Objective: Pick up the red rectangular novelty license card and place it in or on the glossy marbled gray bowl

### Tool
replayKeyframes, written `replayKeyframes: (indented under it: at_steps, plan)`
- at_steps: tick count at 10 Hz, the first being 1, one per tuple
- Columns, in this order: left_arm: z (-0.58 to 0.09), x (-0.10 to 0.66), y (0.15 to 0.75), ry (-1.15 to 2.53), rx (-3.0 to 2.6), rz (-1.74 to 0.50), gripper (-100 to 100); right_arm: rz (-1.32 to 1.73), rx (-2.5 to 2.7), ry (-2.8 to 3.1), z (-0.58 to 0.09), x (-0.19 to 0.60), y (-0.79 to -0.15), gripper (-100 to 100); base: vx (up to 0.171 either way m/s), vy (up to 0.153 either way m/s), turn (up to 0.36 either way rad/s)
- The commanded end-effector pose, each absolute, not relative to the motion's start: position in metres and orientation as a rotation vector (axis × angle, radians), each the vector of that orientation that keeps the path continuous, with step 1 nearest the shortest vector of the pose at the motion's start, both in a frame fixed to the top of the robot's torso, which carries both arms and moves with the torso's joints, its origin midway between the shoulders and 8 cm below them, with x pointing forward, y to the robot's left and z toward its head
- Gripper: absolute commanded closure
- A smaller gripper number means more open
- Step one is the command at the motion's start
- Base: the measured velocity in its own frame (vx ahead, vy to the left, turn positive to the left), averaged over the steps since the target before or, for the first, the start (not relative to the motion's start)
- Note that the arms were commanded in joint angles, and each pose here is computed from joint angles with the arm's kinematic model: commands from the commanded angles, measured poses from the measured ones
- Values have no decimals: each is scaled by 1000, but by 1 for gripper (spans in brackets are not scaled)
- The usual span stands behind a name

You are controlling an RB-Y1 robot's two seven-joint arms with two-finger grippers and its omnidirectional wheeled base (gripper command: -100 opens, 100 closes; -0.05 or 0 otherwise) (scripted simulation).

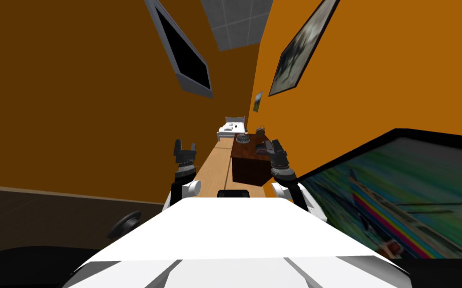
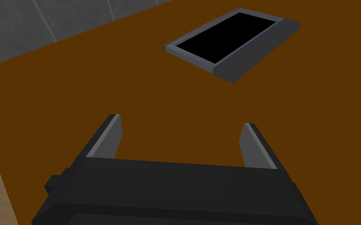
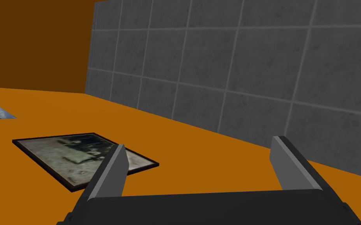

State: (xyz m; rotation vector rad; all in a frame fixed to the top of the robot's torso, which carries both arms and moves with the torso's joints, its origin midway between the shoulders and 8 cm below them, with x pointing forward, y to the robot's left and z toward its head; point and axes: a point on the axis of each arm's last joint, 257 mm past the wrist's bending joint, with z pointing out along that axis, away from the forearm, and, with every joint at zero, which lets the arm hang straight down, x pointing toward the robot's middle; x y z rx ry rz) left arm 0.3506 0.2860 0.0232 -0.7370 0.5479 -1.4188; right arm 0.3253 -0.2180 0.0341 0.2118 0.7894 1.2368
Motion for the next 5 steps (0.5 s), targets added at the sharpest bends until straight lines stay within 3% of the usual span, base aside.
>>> replayKeyframes:
  at_steps: [1, 5]
  plan:
    - [23, 351, 286, 548, -737, -1419, 0, 1225, 163, 832, 25, 328, -215, -100, -1, 2, -74]
    - [23, 351, 286, 548, -737, -1419, 0, 1194, 55, 926, 7, 335, -211, -100, -1, 4, -50]
